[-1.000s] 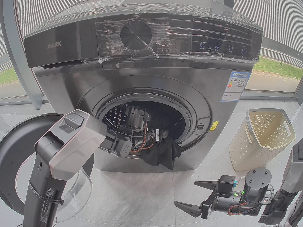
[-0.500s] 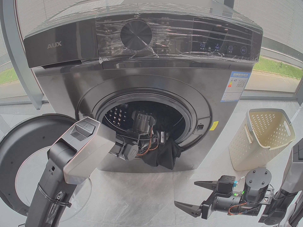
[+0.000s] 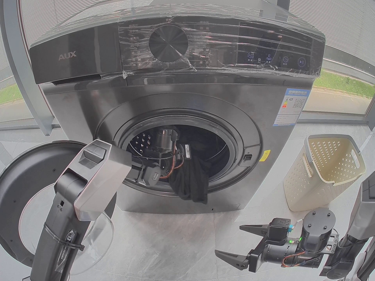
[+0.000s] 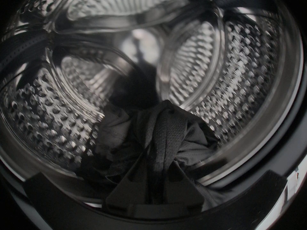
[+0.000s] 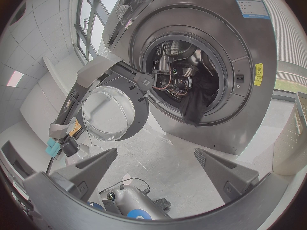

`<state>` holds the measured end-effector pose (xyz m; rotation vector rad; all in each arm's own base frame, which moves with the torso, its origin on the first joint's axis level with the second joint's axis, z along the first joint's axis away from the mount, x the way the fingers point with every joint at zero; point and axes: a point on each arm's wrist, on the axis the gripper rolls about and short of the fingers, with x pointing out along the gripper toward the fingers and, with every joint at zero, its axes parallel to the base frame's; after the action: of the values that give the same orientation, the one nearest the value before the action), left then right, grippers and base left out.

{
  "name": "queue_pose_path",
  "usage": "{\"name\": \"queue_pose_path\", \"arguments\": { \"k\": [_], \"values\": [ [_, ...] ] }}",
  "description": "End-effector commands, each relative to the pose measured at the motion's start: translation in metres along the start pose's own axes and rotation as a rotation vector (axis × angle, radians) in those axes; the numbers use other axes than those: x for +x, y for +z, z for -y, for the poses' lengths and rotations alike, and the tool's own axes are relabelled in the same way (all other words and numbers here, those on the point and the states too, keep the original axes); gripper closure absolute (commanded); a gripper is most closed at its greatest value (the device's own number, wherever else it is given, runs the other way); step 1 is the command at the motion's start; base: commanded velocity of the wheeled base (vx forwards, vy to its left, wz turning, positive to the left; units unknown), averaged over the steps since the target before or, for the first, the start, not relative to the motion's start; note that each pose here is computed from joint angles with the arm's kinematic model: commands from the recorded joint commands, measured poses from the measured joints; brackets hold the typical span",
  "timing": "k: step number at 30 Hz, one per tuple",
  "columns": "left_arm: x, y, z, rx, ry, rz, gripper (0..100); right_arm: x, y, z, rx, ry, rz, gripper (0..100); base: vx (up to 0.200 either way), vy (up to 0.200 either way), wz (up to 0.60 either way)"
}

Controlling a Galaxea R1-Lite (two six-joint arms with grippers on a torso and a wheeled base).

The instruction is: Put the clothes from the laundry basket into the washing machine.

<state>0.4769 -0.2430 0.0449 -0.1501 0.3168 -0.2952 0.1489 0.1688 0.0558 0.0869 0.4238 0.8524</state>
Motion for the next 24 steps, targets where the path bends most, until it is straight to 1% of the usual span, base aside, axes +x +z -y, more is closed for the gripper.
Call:
{"name": "queue_pose_path", "arguments": {
  "k": [1, 4, 7, 8, 9, 13, 19, 24],
  "values": [
    [0.002, 0.021, -0.011, -0.016, 0.031, 0.072, 100, 0.0, 0.0, 0.0, 0.0, 0.001, 0.0, 0, 0.0, 0.0, 0.0],
    [0.002, 0.025, -0.01, -0.02, 0.027, 0.088, 100, 0.0, 0.0, 0.001, 0.001, -0.002, 0.001, 0, 0.0, 0.0, 0.0],
    [0.002, 0.023, -0.008, -0.02, 0.021, 0.085, 100, 0.0, 0.0, 0.0, 0.0, -0.001, -0.001, 0, 0.0, 0.0, 0.0],
    [0.003, 0.021, -0.009, -0.018, 0.024, 0.081, 100, 0.0, 0.0, 0.001, 0.001, -0.002, -0.001, 0, 0.0, 0.0, 0.0],
    [0.003, 0.019, -0.008, -0.017, 0.023, 0.078, 0, 0.0, 0.0, 0.001, 0.001, -0.004, 0.0, 0, 0.0, 0.0, 0.0],
    [0.001, 0.015, -0.005, -0.021, 0.017, 0.064, 0, 0.0, 0.0, 0.001, 0.002, -0.005, 0.0, 0, 0.0, 0.0, 0.0],
    [-0.002, 0.009, 0.0, -0.008, 0.004, 0.025, 0, 0.0, 0.0, 0.001, 0.002, -0.005, 0.0, 0, 0.0, 0.0, 0.0],
    [-0.013, -0.004, 0.014, 0.012, -0.046, -0.04, 0, 0.0, 0.0, 0.001, 0.002, -0.005, 0.001, 0, 0.0, 0.0, 0.0]
  ]
}}
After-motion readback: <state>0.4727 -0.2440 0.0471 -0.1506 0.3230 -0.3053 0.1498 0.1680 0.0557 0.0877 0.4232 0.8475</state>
